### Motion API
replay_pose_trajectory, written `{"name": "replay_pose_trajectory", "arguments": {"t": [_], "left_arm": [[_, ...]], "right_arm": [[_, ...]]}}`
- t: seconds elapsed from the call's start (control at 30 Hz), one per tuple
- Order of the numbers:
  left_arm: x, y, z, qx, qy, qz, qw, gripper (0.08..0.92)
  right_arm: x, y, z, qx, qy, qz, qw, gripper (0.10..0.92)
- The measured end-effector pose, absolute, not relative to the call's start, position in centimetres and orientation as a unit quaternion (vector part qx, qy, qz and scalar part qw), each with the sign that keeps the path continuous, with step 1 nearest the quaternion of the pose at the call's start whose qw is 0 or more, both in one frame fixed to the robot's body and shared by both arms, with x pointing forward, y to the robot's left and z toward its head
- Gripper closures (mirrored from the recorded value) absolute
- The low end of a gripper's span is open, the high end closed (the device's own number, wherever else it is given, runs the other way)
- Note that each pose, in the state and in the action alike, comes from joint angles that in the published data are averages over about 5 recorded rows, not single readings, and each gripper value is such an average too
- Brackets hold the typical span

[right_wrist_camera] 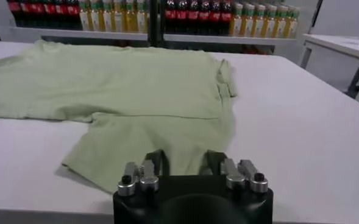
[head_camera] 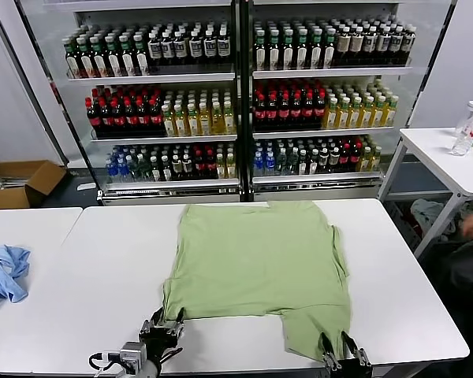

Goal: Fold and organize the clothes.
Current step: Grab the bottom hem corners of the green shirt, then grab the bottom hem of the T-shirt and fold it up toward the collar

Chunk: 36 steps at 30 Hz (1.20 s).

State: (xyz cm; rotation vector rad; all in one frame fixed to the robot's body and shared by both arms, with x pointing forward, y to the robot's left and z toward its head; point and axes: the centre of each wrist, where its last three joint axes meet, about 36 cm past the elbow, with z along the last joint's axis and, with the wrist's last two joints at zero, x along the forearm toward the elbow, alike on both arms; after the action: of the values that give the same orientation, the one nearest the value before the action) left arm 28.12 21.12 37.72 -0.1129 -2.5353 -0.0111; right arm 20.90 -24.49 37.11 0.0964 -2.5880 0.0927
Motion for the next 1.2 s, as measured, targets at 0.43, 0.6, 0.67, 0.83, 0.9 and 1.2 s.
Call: {"name": "replay_pose_trajectory", "arguments": {"t": [0.43,0.6,0.67,0.83,0.9,1.2], "left_arm": [[28.0,21.9,40.4,-0.082,-0.966,0.038,0.241,0.914],[28.9,22.8,41.7,-0.101,-0.971,0.046,0.211,0.915],[29.5,23.1,42.1,-0.111,-0.972,0.047,0.202,0.915],[31.5,23.7,42.5,-0.13,-0.973,0.047,0.183,0.915],[32.6,23.9,42.4,-0.134,-0.974,0.047,0.178,0.915],[37.7,23.6,41.1,-0.136,-0.976,0.015,0.169,0.915]], "right_arm": [[23.8,-26.5,41.1,0.034,-0.979,0.039,0.197,0.916],[26.3,-27.8,42.7,0.03,-0.986,0.044,0.159,0.916],[27.6,-28.2,43.2,0.031,-0.988,0.046,0.145,0.916],[31.8,-29.2,43.5,0.038,-0.99,0.058,0.118,0.916],[33.7,-29.4,43.4,0.043,-0.991,0.065,0.113,0.916],[41.5,-29.3,42.4,0.064,-0.985,0.112,0.111,0.865]]}}
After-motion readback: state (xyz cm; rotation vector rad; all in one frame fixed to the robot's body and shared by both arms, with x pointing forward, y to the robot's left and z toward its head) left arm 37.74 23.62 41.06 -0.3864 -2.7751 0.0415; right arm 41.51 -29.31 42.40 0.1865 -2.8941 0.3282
